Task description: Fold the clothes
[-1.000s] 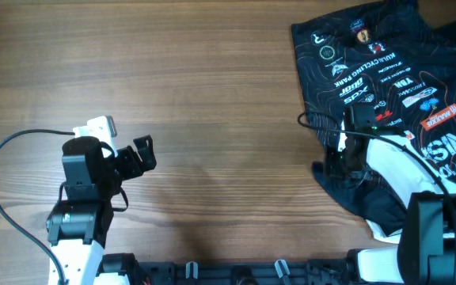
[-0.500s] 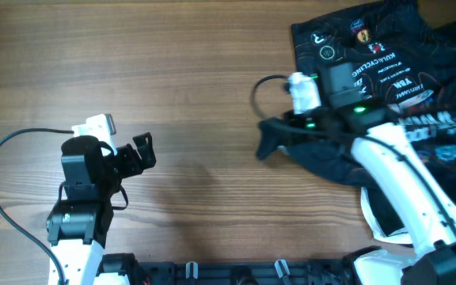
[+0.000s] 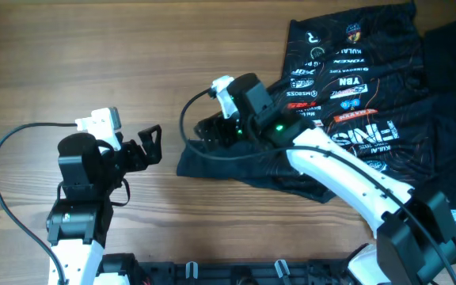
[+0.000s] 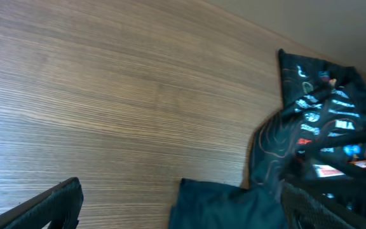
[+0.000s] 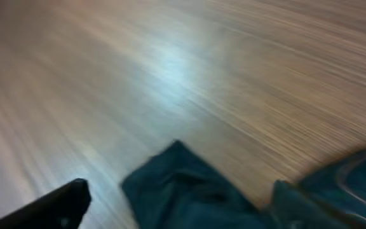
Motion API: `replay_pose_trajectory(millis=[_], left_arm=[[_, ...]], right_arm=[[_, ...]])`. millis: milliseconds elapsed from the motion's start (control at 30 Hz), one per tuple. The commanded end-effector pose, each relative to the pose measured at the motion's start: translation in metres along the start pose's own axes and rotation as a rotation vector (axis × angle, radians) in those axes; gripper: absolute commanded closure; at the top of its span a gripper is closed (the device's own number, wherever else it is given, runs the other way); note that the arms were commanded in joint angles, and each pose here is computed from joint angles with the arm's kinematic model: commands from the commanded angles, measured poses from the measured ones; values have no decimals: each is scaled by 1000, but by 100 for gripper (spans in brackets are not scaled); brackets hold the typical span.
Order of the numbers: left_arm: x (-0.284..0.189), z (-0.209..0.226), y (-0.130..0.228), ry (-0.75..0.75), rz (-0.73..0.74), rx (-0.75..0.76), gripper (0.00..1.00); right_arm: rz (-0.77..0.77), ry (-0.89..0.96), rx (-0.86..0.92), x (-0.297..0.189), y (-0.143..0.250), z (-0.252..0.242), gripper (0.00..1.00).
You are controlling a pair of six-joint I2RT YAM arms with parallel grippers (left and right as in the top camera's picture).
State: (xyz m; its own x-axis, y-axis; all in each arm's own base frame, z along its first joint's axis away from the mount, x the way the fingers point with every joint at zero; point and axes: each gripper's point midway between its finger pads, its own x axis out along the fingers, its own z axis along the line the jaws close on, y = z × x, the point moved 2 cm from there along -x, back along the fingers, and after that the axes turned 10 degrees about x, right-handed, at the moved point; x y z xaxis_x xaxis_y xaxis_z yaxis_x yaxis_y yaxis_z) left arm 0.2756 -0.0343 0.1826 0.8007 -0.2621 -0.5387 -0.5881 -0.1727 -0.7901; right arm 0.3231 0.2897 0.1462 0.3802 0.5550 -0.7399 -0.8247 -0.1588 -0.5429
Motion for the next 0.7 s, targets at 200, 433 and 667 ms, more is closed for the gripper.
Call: replay_pose_trajectory(millis=[200, 433, 667], left_arm=[[38, -35, 36, 146, 218, -105, 0], [86, -45, 127, 73, 554, 46, 0], [102, -53, 170, 56, 678, 120, 34]], right_arm=[[-146, 329, 247, -103, -29, -115, 0], [-154, 385, 320, -136, -21, -138, 0], [-148, 386, 341, -136, -19, -138, 0]])
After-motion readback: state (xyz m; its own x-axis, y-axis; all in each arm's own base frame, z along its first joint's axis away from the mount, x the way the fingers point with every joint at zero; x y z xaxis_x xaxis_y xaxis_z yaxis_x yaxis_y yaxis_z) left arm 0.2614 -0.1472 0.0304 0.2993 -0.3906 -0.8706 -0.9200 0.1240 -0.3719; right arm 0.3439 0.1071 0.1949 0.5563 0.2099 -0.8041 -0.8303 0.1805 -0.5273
